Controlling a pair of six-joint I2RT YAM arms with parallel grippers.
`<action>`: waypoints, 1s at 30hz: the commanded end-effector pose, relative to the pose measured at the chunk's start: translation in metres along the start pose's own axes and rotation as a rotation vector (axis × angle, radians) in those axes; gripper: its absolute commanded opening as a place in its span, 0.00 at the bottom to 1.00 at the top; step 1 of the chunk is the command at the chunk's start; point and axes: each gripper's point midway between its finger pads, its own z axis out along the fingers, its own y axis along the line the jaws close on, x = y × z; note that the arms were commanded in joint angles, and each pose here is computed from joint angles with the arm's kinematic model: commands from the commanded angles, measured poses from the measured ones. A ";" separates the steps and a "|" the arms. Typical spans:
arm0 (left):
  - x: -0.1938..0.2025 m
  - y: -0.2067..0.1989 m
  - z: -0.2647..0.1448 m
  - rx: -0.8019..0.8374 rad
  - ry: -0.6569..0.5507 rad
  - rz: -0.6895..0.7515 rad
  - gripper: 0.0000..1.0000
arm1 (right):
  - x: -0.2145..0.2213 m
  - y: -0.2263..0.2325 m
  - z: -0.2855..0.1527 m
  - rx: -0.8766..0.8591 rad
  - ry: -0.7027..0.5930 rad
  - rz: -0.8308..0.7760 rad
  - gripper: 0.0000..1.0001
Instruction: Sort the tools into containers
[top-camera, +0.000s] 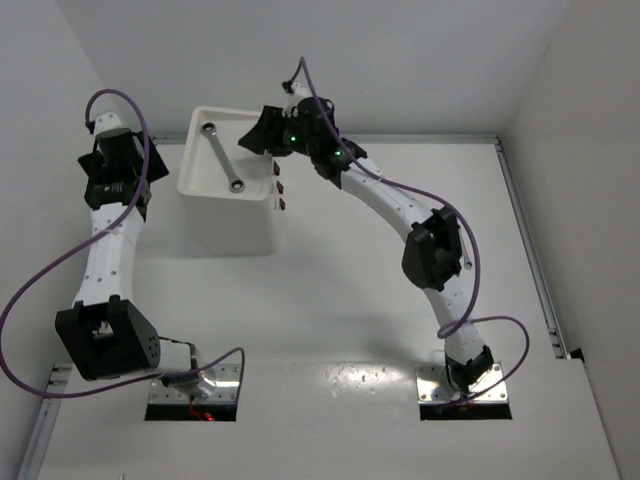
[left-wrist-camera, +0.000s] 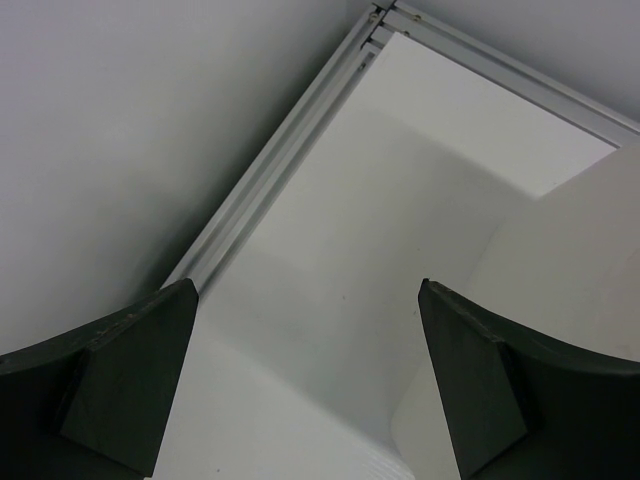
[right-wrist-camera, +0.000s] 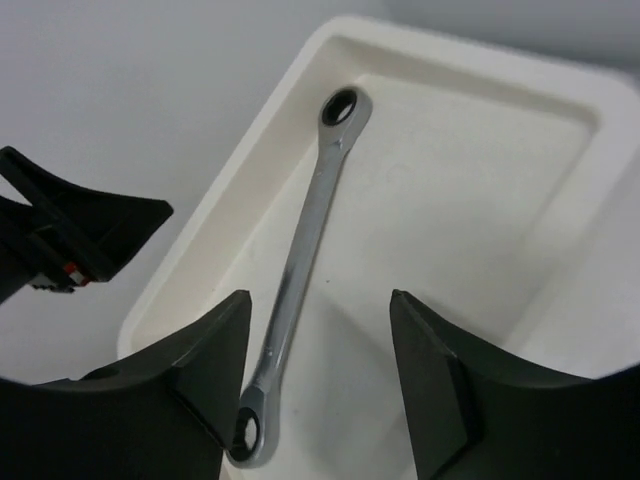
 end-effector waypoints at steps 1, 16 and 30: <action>-0.018 -0.003 -0.003 0.034 -0.051 -0.022 1.00 | -0.111 0.048 -0.062 0.020 -0.290 -0.301 0.59; -0.037 -0.030 0.011 0.094 -0.118 0.082 1.00 | -0.032 -0.268 -0.374 0.855 0.661 -0.395 0.51; -0.029 -0.036 0.019 0.099 -0.095 0.103 1.00 | 0.075 -0.323 -0.496 1.008 1.055 -0.049 0.59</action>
